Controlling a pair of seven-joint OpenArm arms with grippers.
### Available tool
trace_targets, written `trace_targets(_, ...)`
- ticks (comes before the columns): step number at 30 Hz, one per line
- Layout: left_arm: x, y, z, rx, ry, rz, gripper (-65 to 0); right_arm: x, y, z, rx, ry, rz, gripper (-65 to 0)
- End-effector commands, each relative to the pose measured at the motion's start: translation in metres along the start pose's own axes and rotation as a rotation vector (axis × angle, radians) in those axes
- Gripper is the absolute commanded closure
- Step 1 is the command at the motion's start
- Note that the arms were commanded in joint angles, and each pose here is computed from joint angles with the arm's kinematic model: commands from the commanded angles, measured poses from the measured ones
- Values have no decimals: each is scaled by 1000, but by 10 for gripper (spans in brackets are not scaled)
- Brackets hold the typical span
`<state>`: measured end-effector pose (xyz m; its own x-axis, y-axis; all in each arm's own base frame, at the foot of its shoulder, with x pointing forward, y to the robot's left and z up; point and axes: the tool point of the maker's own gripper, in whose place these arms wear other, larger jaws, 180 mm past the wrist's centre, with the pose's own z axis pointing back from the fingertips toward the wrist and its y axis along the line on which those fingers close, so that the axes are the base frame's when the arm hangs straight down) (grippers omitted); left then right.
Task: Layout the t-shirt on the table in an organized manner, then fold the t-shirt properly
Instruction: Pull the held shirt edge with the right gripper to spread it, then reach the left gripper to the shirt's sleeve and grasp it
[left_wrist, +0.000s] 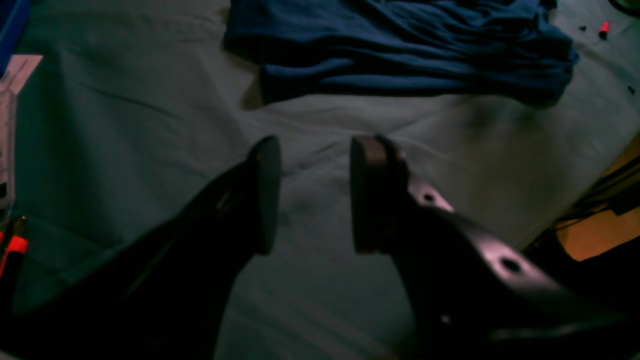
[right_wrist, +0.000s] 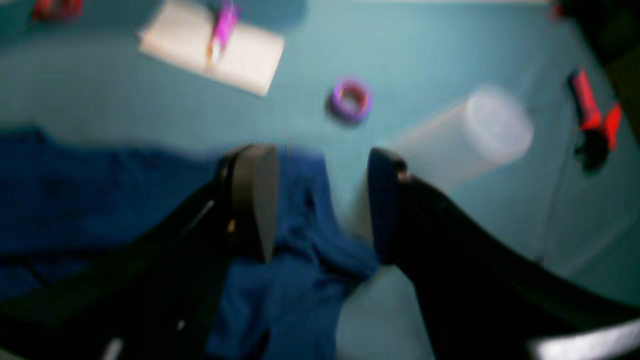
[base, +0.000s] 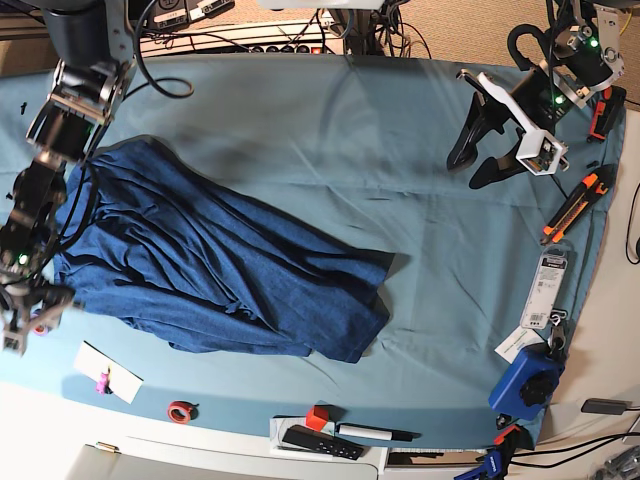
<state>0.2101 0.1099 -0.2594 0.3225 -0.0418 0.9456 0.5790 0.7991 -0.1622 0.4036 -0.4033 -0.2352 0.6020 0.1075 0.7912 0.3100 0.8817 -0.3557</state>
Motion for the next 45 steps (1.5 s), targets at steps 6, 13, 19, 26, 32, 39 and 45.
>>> trace_targets(6,16,-3,-15,-32,-29,-80,-241,-40,-2,24,-20,14,114,-289)
trace_targets(13,7,-14,-72,-132,10,-80,-240,-95,5,48,0,94,224,-289)
trace_targets(19,6,10,-128,-139,51,-96,-240,-128,-1,57,-27,170,286,-289)
trace_targets(26,46,65,-171,-62,48,-218,-230,-147,-4,62,-38,218,295,-289)
trace_targets(32,53,94,-218,-41,77,-103,-230,-146,-1,62,-22,212,257,-289)
trace_targets(39,45,102,-273,-55,133,128,-230,-146,-1,62,-22,212,257,-289)
trace_targets(45,26,110,-290,-5,207,217,-230,-147,-1,62,-22,213,258,-289)
